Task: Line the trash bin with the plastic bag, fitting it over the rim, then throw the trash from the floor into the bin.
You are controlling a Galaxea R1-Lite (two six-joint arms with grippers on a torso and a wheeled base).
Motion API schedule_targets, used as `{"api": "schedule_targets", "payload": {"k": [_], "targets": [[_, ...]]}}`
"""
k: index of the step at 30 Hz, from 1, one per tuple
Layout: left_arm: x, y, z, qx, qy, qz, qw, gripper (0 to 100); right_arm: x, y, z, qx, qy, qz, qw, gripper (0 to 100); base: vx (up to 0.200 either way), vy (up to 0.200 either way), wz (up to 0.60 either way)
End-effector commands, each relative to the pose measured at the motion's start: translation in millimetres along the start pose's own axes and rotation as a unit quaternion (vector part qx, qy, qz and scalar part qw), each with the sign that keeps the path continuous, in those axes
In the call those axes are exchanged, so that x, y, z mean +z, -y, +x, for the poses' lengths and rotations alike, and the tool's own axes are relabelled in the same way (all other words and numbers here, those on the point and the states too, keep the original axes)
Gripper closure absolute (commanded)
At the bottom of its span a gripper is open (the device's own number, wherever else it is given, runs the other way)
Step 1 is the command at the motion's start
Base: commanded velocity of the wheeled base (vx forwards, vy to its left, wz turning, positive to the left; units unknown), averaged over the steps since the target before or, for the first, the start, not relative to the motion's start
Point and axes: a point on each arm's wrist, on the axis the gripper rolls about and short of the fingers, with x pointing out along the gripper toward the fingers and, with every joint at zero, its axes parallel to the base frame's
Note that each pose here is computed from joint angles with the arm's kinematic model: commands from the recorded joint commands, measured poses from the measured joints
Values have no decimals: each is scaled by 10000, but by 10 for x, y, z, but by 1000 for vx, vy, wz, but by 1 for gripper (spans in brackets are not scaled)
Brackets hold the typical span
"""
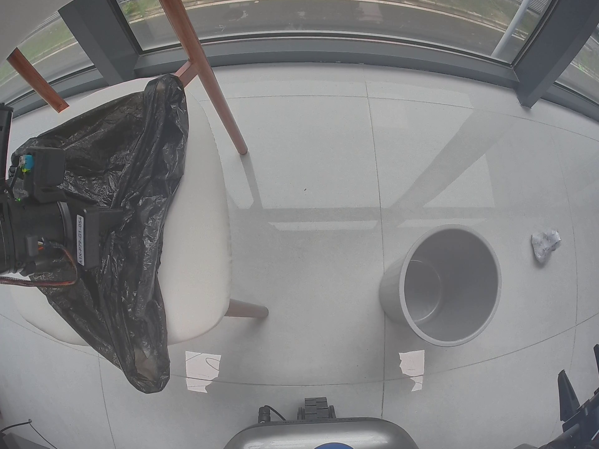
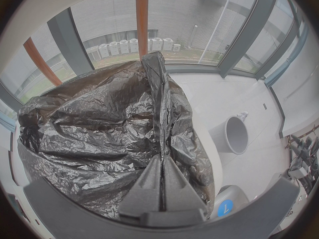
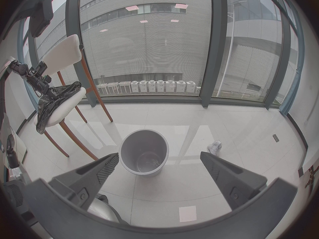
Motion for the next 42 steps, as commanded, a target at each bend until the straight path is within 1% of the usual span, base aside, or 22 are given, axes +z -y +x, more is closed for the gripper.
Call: {"api": "schedule_targets", "payload": {"k": [1,3,4,5,8,9,10,14,15,17,18,20,24,27,28,31,36,42], "targets": [[40,12,-7,-124,92,-93,9998,100,-49,-1,0,7,9,-4,10000,0,0,0,0],[100,49,-26,-404,297,-230,9985,100,-50,-1,0,7,1,-4,10000,0,0,0,0],[113,55,-29,-458,350,-253,9980,100,-49,-1,0,7,9,-4,10000,0,0,0,0],[182,110,-60,-783,574,-383,9945,100,-49,-1,0,7,9,-4,10000,0,0,0,0],[320,159,-129,-1068,879,-529,9890,100,-49,0,0,0,9,-4,10000,0,0,0,0],[327,161,-134,-1084,893,-535,9886,100,-49,0,0,0,9,-4,10000,0,0,0,0],[375,210,-143,-1281,934,-602,9855,100,-49,0,0,0,9,-4,10000,0,0,0,0],[460,279,-154,-1760,988,-844,9758,100,-49,-1,0,7,9,-4,10000,0,0,0,0],[468,281,-154,-1801,995,-863,9748,100,-49,-1,0,7,9,-4,10000,0,0,0,0],[504,349,-191,-2190,1016,-861,9666,100,-49,-1,0,7,9,4,10000,0,0,0,0],[503,377,-172,-2244,980,-841,9659,100,-49,-1,0,7,9,4,10000,0,0,0,0],[500,414,-126,-2294,916,-809,9656,100,-49,-1,0,7,9,4,10000,0,0,0,0],[502,428,-83,-2214,909,-786,9677,100,-49,-1,0,7,9,11,10000,0,0,0,0],[489,420,-76,-2004,912,-812,9721,100,-49,-1,0,7,9,19,10000,0,0,0,0],[490,412,-79,-1871,935,-831,9743,100,-49,-1,0,7,9,19,10000,0,0,0,0],[462,414,-63,-1716,890,-853,9774,100,-49,-1,0,7,9,19,10000,0,0,0,0],[368,422,-29,-1698,740,-834,9792,100,-50,-1,0,7,1,19,10000,0,0,0,0],[383,399,-107,-1757,845,-855,9771,100,-50,-1,0,7,1,19,10000,0,0,0,0]]}}
